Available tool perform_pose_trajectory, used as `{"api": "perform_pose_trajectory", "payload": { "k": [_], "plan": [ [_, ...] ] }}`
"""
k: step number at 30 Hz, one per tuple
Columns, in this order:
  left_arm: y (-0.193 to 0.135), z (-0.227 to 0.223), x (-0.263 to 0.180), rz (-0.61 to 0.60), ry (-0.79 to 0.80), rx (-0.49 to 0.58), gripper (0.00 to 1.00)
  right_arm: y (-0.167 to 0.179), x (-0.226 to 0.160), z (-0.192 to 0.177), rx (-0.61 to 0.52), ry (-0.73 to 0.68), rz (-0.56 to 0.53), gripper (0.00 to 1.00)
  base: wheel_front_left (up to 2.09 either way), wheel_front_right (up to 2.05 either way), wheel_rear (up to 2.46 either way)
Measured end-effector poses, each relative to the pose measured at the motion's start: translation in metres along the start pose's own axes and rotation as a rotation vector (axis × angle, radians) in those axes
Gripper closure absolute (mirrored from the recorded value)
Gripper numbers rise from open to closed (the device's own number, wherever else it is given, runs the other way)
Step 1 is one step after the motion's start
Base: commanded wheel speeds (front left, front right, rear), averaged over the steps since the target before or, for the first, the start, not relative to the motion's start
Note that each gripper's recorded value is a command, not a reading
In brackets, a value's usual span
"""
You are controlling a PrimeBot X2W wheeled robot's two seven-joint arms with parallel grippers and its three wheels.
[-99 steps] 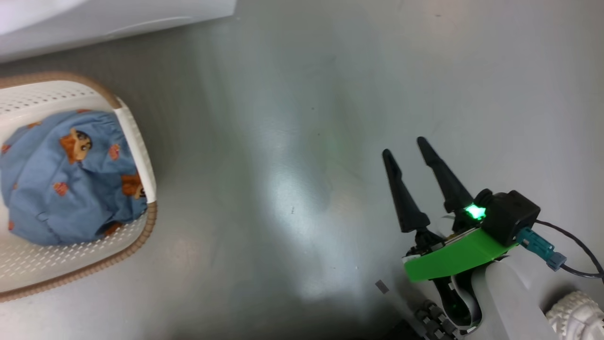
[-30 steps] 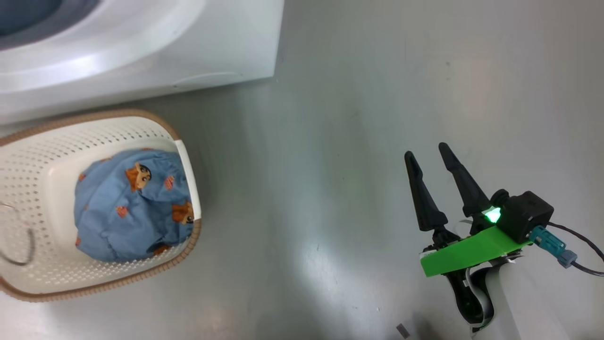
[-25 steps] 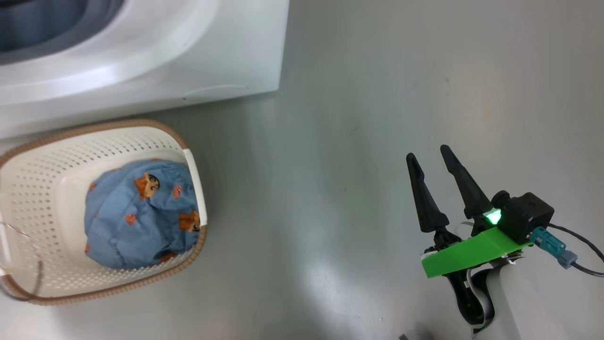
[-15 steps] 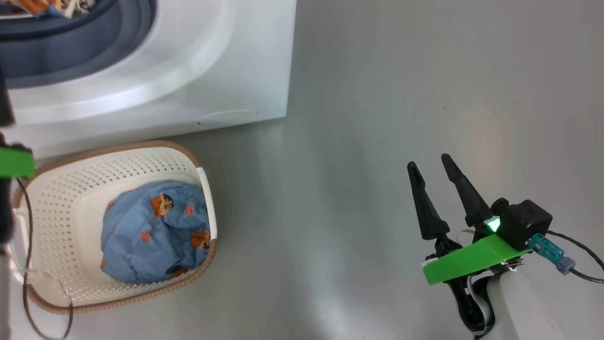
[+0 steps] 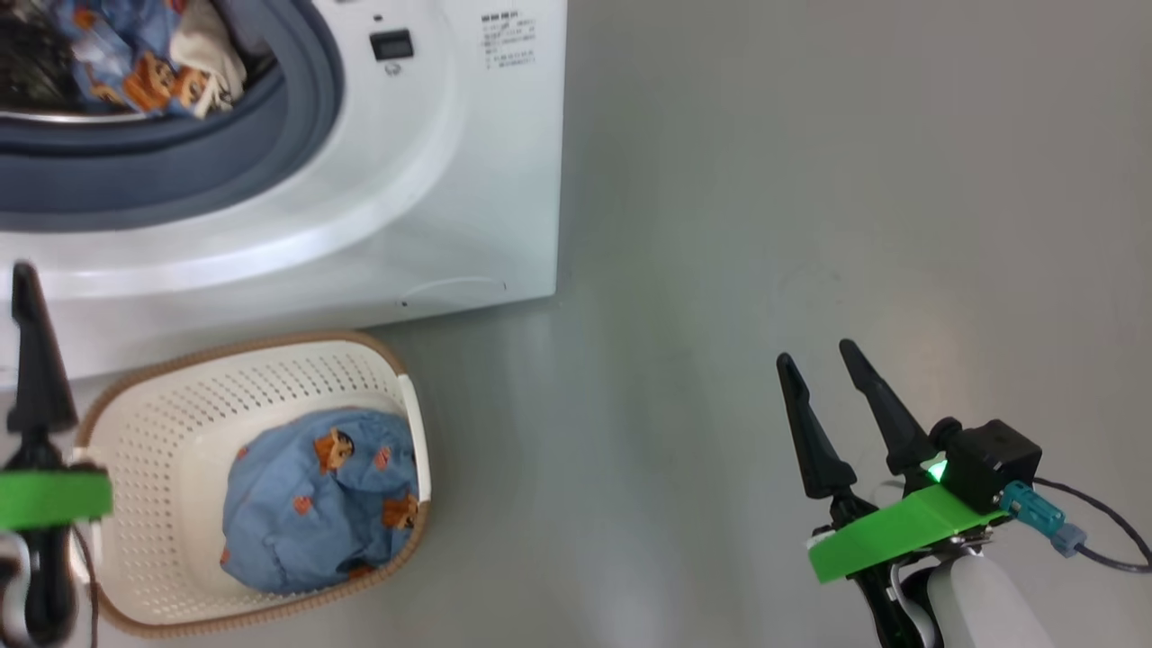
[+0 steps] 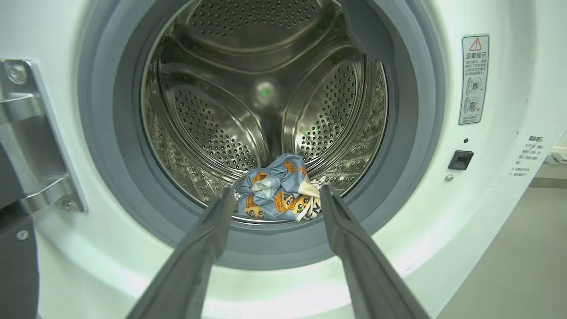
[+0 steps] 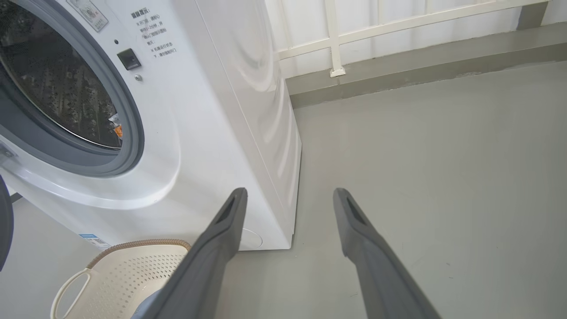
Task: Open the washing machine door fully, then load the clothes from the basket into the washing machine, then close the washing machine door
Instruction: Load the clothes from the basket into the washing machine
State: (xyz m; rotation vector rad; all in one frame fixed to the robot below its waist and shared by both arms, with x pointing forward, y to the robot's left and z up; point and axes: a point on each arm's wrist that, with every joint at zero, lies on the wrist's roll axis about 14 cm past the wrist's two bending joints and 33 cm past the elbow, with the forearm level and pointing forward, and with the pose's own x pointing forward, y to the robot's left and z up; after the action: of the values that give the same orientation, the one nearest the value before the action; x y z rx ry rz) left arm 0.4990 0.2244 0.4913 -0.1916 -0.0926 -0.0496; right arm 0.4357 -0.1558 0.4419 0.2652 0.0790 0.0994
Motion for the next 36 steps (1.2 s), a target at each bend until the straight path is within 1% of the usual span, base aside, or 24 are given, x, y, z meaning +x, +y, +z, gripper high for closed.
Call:
{"api": "perform_pose_trajectory", "payload": {
  "k": [7, 14, 15, 20, 26, 30, 36],
  "plan": [
    [-0.001, 0.014, -0.029, 0.008, -0.013, 0.054, 0.0, 0.004, -0.012, 0.012, -0.002, -0.027, 0.003, 0.0, 0.0, 0.0, 0.0],
    [0.002, 0.011, -0.064, 0.064, 0.009, 0.033, 0.0, 0.008, -0.026, 0.02, -0.002, -0.043, 0.007, 0.0, 0.0, 0.0, 0.0],
    [0.0, 0.008, -0.074, 0.072, 0.022, 0.032, 0.0, 0.01, -0.028, 0.025, -0.003, -0.056, 0.01, 0.0, 0.0, 0.0, 0.0],
    [-0.003, 0.003, -0.098, 0.086, 0.047, 0.043, 0.0, 0.012, -0.038, 0.031, -0.006, -0.071, 0.012, 0.0, 0.0, 0.0, 0.0],
    [-0.004, 0.005, -0.115, 0.094, 0.055, 0.062, 0.0, 0.014, -0.046, 0.039, -0.031, -0.093, 0.019, 0.0, 0.0, 0.0, 0.0],
    [-0.002, -0.002, -0.127, 0.103, 0.085, 0.082, 0.0, 0.016, -0.047, 0.043, -0.051, -0.102, 0.026, 0.0, 0.0, 0.0, 0.0],
    [0.002, -0.011, -0.142, 0.129, 0.119, 0.082, 0.0, 0.018, -0.049, 0.048, -0.059, -0.116, 0.031, 0.0, 0.0, 0.0, 0.0]
  ]
}}
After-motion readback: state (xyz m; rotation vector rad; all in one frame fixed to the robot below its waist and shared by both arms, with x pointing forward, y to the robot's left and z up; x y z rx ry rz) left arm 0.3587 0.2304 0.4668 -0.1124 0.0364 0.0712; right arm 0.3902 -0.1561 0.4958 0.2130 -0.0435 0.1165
